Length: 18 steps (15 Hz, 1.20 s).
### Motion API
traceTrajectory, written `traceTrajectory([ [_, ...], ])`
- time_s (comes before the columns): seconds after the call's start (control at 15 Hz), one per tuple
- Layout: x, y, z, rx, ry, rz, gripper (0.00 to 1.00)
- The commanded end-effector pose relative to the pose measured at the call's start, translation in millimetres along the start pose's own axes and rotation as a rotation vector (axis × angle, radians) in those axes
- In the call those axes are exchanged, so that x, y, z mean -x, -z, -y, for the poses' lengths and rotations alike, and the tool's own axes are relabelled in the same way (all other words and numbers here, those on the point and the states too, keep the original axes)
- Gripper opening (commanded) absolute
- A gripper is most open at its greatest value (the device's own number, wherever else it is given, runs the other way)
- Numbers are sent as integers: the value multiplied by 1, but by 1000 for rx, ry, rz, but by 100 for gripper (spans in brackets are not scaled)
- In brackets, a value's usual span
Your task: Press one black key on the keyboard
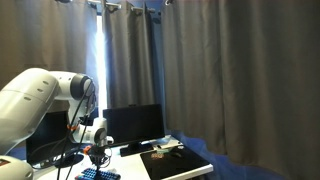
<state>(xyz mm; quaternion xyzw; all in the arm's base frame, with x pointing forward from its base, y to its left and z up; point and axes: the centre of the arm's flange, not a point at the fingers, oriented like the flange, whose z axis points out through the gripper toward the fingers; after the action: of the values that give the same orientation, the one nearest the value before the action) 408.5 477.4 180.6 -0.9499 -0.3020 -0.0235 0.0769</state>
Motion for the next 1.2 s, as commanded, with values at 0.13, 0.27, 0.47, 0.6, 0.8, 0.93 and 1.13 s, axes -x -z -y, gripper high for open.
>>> traceTrajectory([
  [0.13, -4, 0, 1, 26, -17, -11, 0],
  [0.27, -3, 2, 1, 25, -18, -12, 0],
  [0.47, -3, 6, 1, 23, -20, -17, 0],
  [0.6, -3, 9, 2, 14, -19, -25, 0],
  [0.8, -3, 16, 4, 10, -15, -36, 0],
  [0.93, -4, 22, 5, 11, -22, -46, 27],
  [1.13, -2, 33, 5, 7, 0, -26, 46],
])
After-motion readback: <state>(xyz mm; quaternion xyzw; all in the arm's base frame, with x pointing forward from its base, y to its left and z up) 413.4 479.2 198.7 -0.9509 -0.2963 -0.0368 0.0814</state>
